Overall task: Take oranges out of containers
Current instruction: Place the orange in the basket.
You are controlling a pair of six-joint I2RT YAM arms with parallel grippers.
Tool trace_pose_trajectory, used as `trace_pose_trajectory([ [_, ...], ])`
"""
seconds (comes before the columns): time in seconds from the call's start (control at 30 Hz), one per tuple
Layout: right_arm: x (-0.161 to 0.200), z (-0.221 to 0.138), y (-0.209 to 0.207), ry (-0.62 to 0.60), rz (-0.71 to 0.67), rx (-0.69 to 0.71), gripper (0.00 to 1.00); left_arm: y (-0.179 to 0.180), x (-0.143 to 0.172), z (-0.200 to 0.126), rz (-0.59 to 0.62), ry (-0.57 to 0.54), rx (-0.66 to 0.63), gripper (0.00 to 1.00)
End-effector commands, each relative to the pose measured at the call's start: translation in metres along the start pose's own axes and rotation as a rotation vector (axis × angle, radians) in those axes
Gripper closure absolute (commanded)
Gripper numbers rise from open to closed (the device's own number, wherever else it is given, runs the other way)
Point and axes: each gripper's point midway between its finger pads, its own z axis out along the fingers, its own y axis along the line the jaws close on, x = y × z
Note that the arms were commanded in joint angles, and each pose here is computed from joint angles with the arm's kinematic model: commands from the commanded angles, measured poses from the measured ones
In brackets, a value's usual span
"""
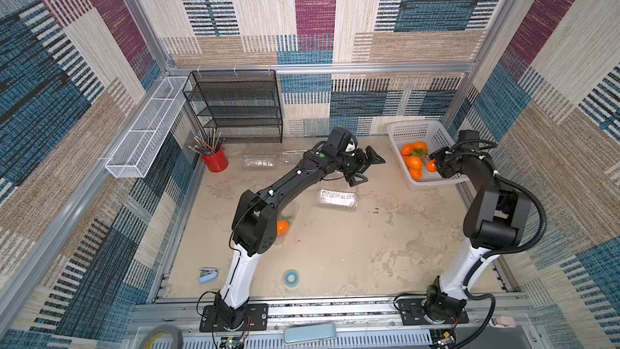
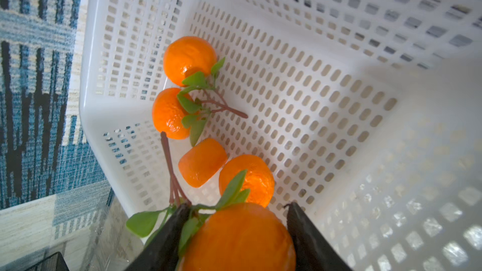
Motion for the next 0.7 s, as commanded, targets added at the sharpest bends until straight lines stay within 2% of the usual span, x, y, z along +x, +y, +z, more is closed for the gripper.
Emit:
trace_pose_trajectory([
  [0.0, -0.019, 0.008, 0.004, -0.052, 0.053, -0.058, 0.40, 0.000, 0.007, -0.003, -0.001, 0.028, -0.004, 0.01],
  [0.1, -0.021, 0.024, -0.009, -0.031, 0.113, -0.056, 0.39, 0.003, 0.008, -0.003, -0.004, 0.033, -0.015, 0.01],
  [0.3, -0.020, 0.056, -0.015, 0.030, 0.141, -0.044, 0.35, 0.006, 0.013, -0.009, 0.003, 0.042, -0.041, 0.01],
  [0.43, -0.028, 0.049, 0.002, 0.011, 0.108, -0.092, 0.25, 0.007, 0.011, -0.017, 0.010, 0.033, -0.058, 0.01],
  [0.53, -0.033, 0.035, 0.011, -0.011, 0.073, -0.113, 0.14, 0.005, 0.004, -0.025, 0.017, 0.017, -0.066, 0.01],
  [0.67, -0.025, 0.017, 0.023, -0.007, 0.029, -0.171, 0.05, 0.004, -0.003, -0.032, 0.025, 0.001, -0.073, 0.01],
])
